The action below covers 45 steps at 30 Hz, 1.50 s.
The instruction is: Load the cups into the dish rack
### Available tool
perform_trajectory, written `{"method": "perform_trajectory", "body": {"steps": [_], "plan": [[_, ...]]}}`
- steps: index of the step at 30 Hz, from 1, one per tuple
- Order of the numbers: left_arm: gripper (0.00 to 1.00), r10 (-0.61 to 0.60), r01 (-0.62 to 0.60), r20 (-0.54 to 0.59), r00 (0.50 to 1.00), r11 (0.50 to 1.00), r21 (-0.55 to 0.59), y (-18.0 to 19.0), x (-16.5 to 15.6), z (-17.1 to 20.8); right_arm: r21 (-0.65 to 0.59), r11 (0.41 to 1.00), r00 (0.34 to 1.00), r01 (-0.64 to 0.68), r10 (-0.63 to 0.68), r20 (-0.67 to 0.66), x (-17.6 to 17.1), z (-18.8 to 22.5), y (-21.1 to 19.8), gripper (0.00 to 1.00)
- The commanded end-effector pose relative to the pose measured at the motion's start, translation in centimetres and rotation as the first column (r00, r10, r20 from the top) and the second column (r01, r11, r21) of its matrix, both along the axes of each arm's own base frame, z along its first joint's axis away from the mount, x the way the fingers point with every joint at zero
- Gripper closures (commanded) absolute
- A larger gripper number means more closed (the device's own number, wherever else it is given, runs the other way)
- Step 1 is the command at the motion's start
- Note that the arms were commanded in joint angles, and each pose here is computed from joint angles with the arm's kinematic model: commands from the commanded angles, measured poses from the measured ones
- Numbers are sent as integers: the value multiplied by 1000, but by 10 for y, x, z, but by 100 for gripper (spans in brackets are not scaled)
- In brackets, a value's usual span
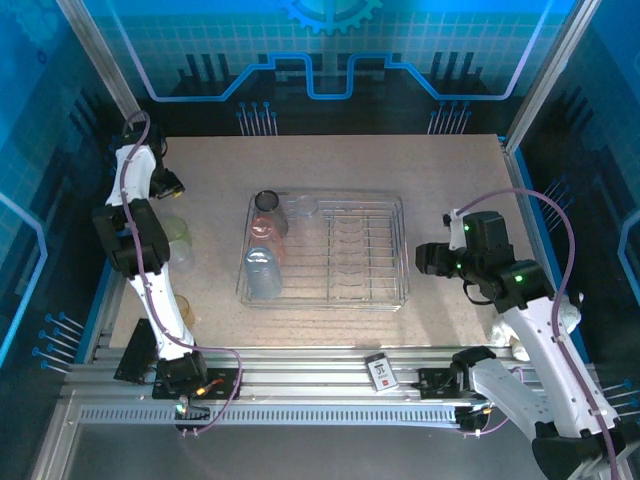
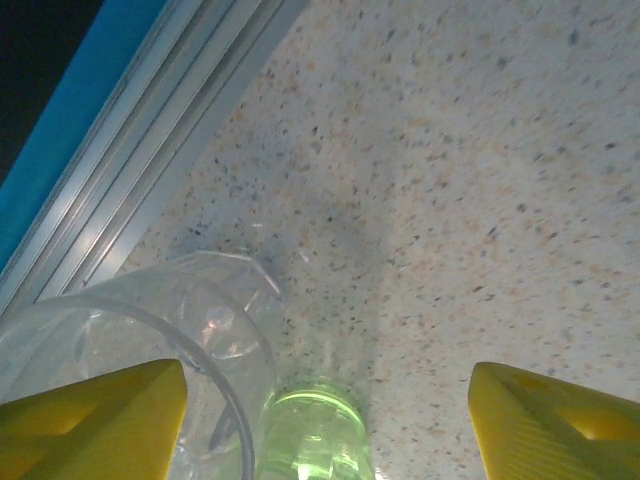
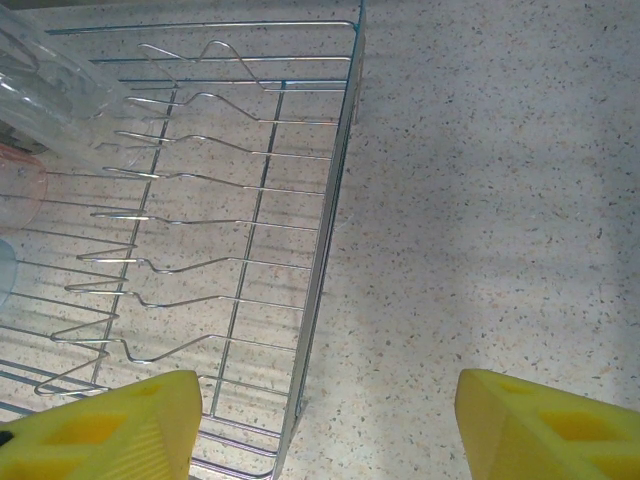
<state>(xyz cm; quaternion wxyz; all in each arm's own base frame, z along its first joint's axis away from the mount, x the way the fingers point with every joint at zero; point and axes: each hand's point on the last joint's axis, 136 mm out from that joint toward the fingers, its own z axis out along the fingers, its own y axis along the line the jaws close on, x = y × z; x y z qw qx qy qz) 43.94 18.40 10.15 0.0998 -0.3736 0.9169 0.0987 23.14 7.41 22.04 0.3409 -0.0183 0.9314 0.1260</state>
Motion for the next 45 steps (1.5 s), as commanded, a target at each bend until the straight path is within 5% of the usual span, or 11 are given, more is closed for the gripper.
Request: {"method": "perform_trajectory", "body": {"steps": [1, 11, 27, 35, 38, 45], "plan": [[27, 37, -37, -7, 999, 999, -19, 6, -8, -9, 5, 1000, 999, -5, 5, 35, 3, 16, -1, 32], [34, 39, -39, -7, 999, 999, -22, 7, -16, -18, 12, 1000, 1000, -2, 1, 31, 2, 14, -1, 34], [62, 18, -18, 22, 1000, 1000, 10, 16, -9, -10, 20, 1000, 999, 8, -9, 39, -4, 17, -2, 37], [90, 24, -24, 39, 999, 1000, 12, 17, -8, -8, 19, 1000, 999, 16, -17, 42, -8, 20, -5, 37], [100, 23, -25, 71, 997, 999, 31, 18, -9, 3, 21, 999, 999, 24, -24, 42, -9, 20, -5, 38], [100, 12, -36, 230, 973, 994, 103, 18, -14, 55, 55, 998, 996, 42, -46, 72, -5, 30, -4, 38]]}}
